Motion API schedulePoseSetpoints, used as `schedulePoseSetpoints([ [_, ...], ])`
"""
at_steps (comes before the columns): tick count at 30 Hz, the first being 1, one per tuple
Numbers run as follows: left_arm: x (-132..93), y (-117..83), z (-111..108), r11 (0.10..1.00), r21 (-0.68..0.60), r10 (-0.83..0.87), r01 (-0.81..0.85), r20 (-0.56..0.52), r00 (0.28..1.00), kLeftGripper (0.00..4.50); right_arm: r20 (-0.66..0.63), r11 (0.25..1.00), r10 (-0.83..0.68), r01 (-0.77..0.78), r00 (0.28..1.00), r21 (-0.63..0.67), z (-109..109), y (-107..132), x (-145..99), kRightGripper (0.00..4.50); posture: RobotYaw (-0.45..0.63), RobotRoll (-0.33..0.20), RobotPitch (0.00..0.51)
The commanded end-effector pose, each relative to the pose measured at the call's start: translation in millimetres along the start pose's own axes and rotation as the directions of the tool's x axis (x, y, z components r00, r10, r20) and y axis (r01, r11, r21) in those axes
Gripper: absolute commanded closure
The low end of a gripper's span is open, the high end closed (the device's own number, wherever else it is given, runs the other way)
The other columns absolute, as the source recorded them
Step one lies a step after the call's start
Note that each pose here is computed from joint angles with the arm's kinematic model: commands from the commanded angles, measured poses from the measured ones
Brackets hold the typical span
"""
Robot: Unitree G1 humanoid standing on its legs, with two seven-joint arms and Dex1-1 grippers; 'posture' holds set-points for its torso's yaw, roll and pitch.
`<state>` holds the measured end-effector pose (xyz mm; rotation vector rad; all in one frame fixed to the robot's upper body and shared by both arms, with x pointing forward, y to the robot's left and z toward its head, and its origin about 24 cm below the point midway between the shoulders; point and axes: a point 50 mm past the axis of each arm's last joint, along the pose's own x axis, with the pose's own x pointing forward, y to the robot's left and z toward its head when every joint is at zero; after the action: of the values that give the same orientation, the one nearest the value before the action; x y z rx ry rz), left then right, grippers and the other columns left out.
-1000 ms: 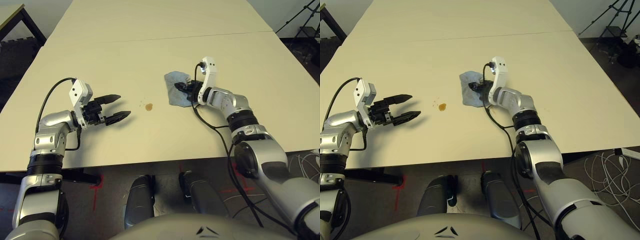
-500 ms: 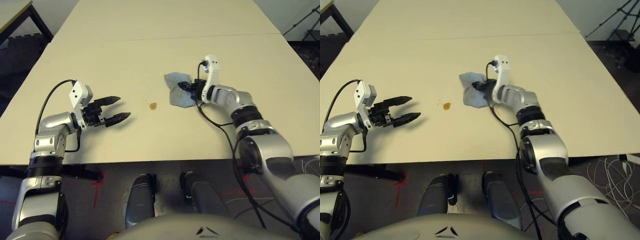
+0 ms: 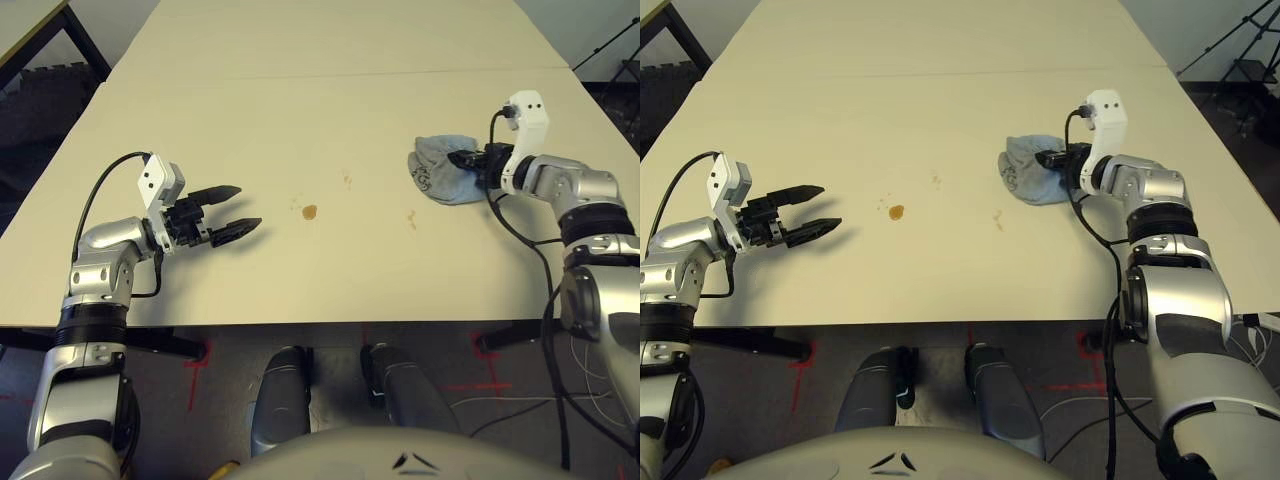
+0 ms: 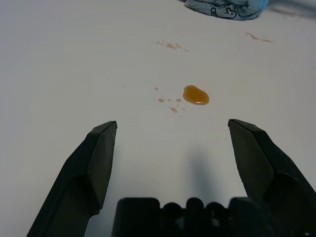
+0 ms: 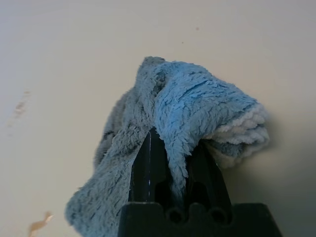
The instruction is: Wipe the water off the table with a rag.
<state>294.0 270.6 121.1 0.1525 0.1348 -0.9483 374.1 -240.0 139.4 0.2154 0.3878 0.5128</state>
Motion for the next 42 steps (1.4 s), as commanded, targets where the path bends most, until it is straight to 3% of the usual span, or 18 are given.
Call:
schedulePoseSetpoints([
  [1,0.3,-0.4,-2.0,1.0,0.005,-0.024,0.024,-0.025,0.999,0.0,0.103,0.989,0.128,-0.134,0.987,0.063,22.9,26.6,-4.7,4.39,-0.13,0.0,0.135],
  [5,-3.4,-2.8,-4.4,0.998,0.002,-0.055,0.055,-0.046,0.997,0.0,0.149,0.962,0.234,-0.251,0.961,0.111,34.7,61.5,-9.1,4.39,-0.14,0.0,0.138],
  [9,-7.2,-1.9,-3.3,0.998,-0.004,-0.058,0.058,-0.048,0.997,0.0,0.155,0.929,0.318,-0.34,0.935,0.144,31.1,96.0,-7.5,4.39,-0.14,0.0,0.146],
  [14,-9.8,-3.1,-3.2,0.998,-0.008,-0.066,0.066,-0.054,0.996,0.0,0.109,0.892,0.393,-0.408,0.913,0.193,4.4,131.2,4.0,4.39,-0.13,0.0,0.154],
  [17,-11.6,-5.6,-4.4,0.997,-0.011,-0.073,0.072,-0.059,0.996,0.0,0.053,0.878,0.419,-0.42,0.906,0.23,-23.9,149.3,16.3,4.39,-0.12,0.0,0.16],
  [24,-16.6,-8.4,-5.8,0.998,-0.013,-0.064,0.064,-0.069,0.996,0.0,-0.026,0.903,0.393,-0.38,0.919,0.198,-57.0,161.8,38.8,4.39,-0.11,0.0,0.165],
  [32,-18.9,-7.3,-4.2,0.999,-0.011,-0.042,0.041,-0.065,0.997,0.0,-0.048,0.929,0.358,-0.351,0.933,0.116,-67.4,161.6,59.7,4.39,-0.1,0.0,0.163],
  [37,-18.2,-7.3,-3.9,0.999,-0.011,-0.04,0.04,-0.061,0.997,0.0,-0.054,0.916,0.391,-0.384,0.919,0.115,-72.1,175.8,73.9,4.39,-0.1,0.0,0.163],
  [42,-16.9,-7.4,-4.1,0.999,-0.013,-0.043,0.042,-0.06,0.997,0.0,-0.108,0.869,0.494,-0.485,0.863,0.102,-85.6,205.1,82.5,4.39,-0.1,0.0,0.161],
])
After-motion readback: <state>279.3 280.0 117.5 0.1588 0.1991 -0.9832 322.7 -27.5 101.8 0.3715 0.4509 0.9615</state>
